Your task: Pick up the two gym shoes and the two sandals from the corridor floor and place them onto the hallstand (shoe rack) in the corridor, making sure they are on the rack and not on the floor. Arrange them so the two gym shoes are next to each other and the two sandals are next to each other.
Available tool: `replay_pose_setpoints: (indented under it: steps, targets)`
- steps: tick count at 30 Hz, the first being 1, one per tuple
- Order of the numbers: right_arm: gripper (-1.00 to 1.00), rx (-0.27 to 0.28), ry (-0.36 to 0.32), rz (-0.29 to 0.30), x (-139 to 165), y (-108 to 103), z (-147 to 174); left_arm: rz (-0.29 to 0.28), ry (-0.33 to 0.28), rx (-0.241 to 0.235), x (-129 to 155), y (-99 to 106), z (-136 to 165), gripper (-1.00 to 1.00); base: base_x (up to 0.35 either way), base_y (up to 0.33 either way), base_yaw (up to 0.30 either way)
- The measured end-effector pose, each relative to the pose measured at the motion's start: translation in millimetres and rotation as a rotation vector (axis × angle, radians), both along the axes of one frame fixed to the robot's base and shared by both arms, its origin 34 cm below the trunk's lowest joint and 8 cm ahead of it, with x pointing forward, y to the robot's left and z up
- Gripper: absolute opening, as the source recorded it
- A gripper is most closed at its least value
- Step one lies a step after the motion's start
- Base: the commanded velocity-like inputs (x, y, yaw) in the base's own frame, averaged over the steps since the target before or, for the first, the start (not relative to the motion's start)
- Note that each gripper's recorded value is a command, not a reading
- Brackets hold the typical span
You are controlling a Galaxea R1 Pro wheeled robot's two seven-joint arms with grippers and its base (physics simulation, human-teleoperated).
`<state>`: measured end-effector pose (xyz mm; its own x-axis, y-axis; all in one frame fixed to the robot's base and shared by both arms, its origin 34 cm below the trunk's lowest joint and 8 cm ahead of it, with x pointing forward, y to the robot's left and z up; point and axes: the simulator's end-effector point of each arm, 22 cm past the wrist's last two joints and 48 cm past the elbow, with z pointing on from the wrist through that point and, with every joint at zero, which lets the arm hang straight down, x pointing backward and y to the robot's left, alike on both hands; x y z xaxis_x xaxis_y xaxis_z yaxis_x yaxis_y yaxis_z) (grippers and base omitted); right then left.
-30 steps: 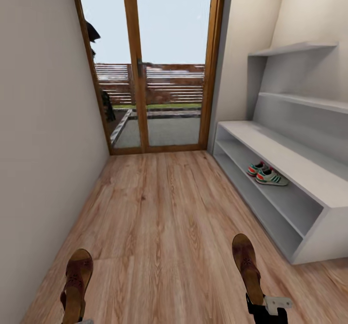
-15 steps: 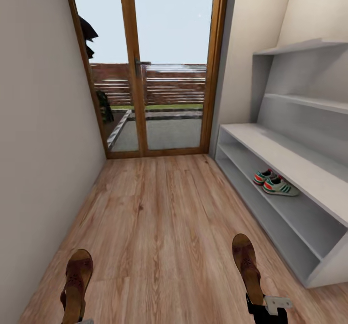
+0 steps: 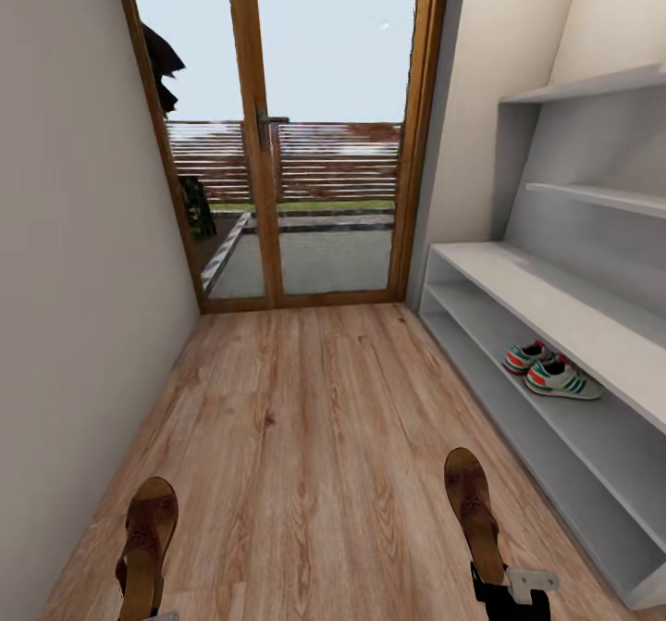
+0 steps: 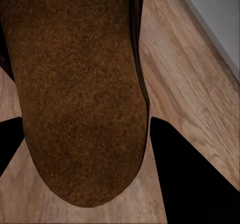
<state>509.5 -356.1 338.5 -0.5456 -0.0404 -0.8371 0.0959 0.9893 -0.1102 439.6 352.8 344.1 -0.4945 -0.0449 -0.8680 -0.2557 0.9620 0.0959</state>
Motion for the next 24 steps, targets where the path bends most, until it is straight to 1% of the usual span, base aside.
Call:
replay_pose_setpoints:
  steps: [24]
  targets:
    - [-1.00, 0.001, 0.000, 0.000, 0.0, 0.8, -0.1, 0.000, 0.000, 0.000, 0.0, 0.0, 0.0, -1.00, 0.339, 0.108, 0.000]
